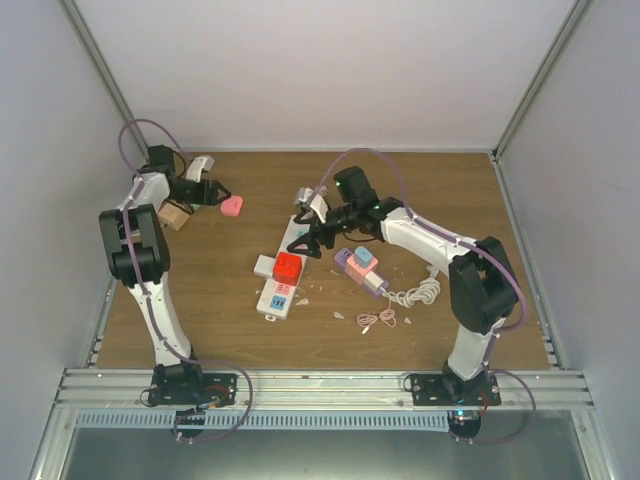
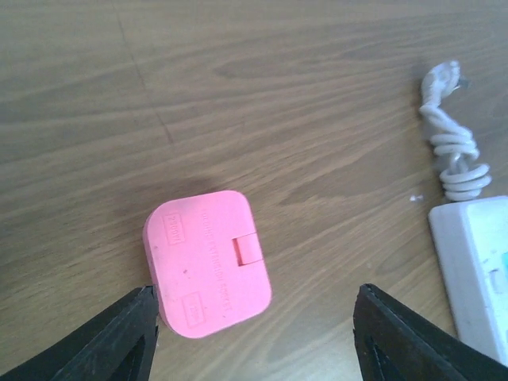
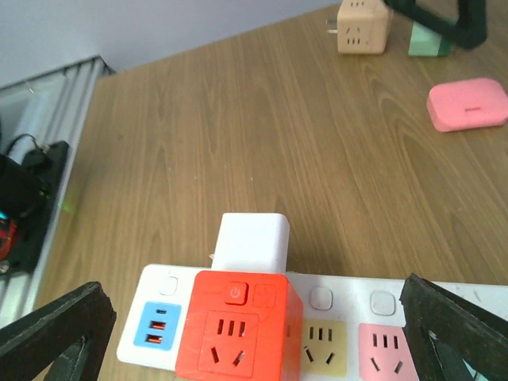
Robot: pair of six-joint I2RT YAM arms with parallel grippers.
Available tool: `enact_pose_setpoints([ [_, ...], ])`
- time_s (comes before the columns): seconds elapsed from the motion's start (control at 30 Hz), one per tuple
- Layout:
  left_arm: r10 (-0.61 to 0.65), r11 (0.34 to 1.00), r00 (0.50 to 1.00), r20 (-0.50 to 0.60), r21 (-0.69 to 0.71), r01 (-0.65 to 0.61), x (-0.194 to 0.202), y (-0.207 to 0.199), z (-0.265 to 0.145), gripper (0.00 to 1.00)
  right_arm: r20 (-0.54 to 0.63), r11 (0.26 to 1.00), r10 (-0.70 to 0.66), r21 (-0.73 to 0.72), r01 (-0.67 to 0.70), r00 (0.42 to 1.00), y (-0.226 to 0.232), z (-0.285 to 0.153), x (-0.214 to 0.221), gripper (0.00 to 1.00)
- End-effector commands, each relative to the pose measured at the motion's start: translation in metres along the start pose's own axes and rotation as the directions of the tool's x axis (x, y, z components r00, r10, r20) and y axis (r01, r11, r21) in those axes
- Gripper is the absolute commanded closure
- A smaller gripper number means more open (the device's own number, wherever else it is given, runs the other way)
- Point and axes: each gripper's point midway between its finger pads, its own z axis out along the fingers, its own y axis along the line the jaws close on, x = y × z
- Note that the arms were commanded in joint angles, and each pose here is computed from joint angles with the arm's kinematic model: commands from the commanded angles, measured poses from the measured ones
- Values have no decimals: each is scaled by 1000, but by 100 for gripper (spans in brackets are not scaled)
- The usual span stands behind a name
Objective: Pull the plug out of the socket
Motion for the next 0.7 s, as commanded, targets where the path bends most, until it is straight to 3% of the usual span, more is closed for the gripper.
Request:
enact_pose_setpoints([
  [0.0, 142, 989, 988, 63, -56, -139, -21, -19, -38, 28, -112, 996, -58, 64, 66, 992, -7, 21, 15, 0],
  [0.23, 284, 957, 952, 110, -98, -274, -19, -47, -66, 1, -244, 991, -94, 68, 114, 965, 5, 58, 39, 0],
  [0.47, 408, 913, 899, 159, -95, -397, -7, -77, -86, 1, -338, 986, -91, 99, 132, 937, 1, 77, 60, 0],
  [0.67, 544, 830, 806, 233, -12, -557, 15, -114, -98, 1, -418, 982, -97, 106, 155, 903, 0, 84, 81, 2],
])
